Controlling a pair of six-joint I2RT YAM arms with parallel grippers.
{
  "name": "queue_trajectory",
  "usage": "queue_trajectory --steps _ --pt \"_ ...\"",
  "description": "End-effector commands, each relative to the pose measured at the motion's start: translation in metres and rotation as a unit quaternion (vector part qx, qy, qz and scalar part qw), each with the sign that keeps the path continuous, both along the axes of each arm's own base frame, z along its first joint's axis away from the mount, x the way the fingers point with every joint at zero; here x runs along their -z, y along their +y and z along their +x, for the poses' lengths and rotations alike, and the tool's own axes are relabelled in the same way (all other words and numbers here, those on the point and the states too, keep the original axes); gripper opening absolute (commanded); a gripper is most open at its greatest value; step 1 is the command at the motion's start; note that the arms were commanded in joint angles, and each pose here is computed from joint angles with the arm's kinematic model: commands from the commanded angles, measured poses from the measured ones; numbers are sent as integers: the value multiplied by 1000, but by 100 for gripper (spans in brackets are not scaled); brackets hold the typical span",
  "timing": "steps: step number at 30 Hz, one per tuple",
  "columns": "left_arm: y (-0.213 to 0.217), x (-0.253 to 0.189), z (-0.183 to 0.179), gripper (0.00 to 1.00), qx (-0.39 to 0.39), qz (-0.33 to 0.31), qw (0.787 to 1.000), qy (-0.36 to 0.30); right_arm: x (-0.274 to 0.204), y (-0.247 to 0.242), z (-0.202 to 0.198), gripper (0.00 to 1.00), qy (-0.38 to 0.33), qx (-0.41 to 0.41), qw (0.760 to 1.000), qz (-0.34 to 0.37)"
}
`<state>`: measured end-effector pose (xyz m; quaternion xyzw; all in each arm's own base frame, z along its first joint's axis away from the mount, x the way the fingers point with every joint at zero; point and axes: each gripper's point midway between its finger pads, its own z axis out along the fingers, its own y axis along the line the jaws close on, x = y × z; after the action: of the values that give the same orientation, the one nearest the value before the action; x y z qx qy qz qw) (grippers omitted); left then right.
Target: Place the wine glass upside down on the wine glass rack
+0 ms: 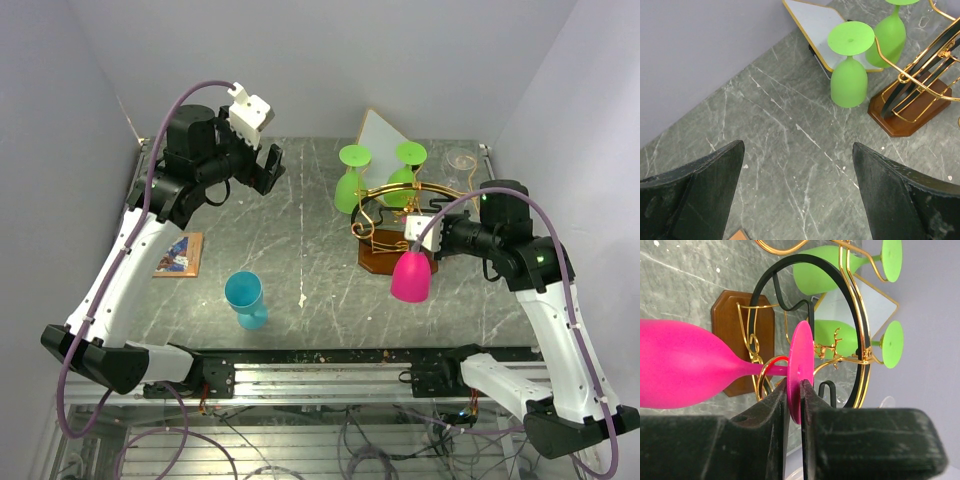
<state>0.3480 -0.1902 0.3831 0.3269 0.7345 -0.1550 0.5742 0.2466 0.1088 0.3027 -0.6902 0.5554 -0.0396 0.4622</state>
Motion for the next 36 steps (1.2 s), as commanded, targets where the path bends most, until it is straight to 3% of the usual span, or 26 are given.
queue_trajectory --steps 1,23,36 --pt "4 -12 2 100 -8 -1 1000 -26 3 3 -7 13 5 -11 1000 8" --pt "7 -7 3 100 -13 7 1000 -28 15 -3 -19 28 26 0 999 19" --pt "18 6 6 99 -34 33 998 -32 18 -3 -24 51 42 -5 999 27"
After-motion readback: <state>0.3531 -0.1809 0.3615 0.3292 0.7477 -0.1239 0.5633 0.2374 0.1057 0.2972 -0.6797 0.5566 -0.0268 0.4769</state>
